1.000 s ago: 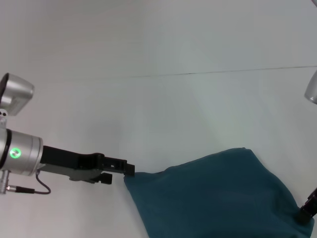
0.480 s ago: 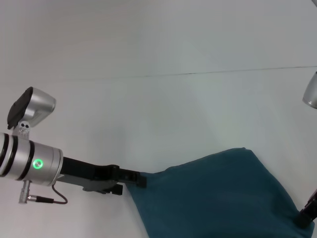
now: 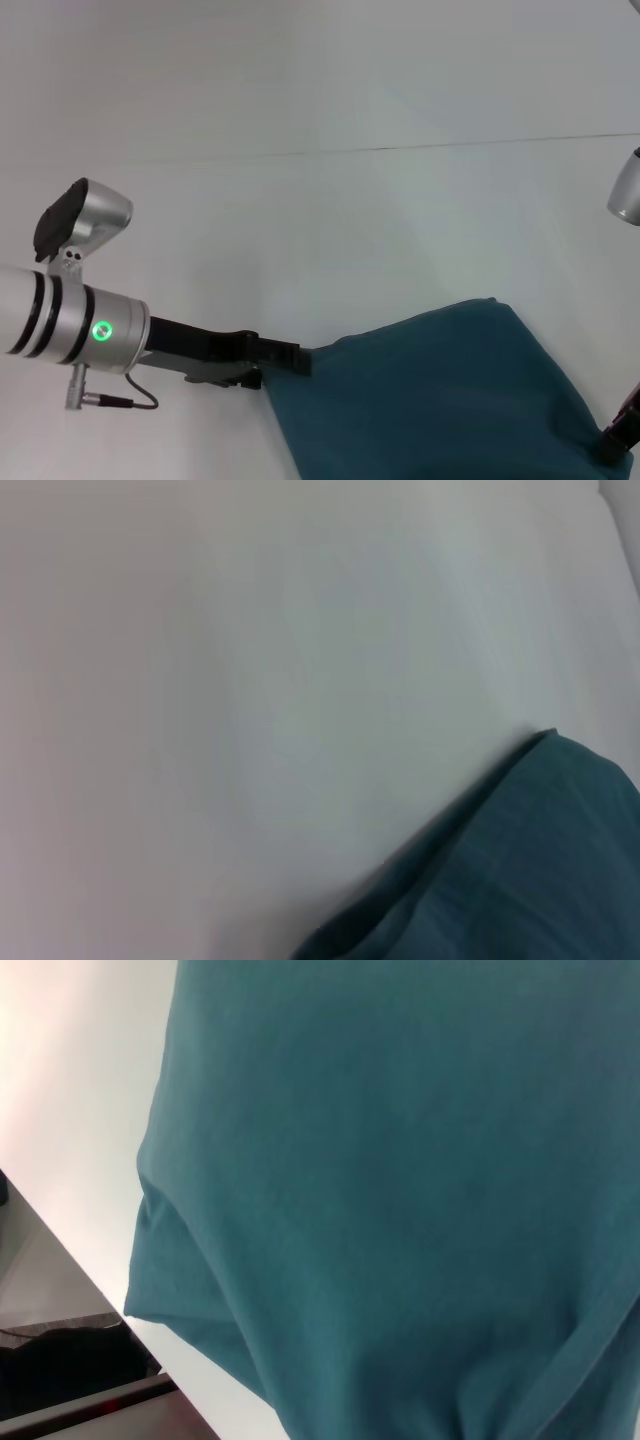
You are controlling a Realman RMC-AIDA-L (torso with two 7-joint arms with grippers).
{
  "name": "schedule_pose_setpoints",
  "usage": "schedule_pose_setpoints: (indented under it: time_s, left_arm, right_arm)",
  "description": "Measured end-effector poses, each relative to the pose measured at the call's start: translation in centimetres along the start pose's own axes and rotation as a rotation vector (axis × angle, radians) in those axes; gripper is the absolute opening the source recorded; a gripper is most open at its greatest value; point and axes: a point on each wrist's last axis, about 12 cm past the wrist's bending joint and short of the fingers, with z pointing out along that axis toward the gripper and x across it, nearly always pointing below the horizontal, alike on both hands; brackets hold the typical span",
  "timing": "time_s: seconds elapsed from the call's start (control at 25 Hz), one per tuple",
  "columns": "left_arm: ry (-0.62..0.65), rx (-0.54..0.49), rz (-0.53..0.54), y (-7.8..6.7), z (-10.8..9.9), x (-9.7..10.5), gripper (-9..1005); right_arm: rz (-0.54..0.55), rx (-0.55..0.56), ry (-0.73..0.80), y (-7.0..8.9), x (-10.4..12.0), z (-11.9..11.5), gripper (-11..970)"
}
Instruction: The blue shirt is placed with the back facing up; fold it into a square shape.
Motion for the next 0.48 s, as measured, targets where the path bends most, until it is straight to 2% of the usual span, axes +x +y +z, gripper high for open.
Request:
schedule_pose_setpoints:
  time_s: [0.48]
  left_arm:
    - [0.012,-0.017,0.022,-0.32,0.69,-0.25,880]
  right_arm:
    - [0.001,0.003,-0.003,-0.03,0.06,0.01,26]
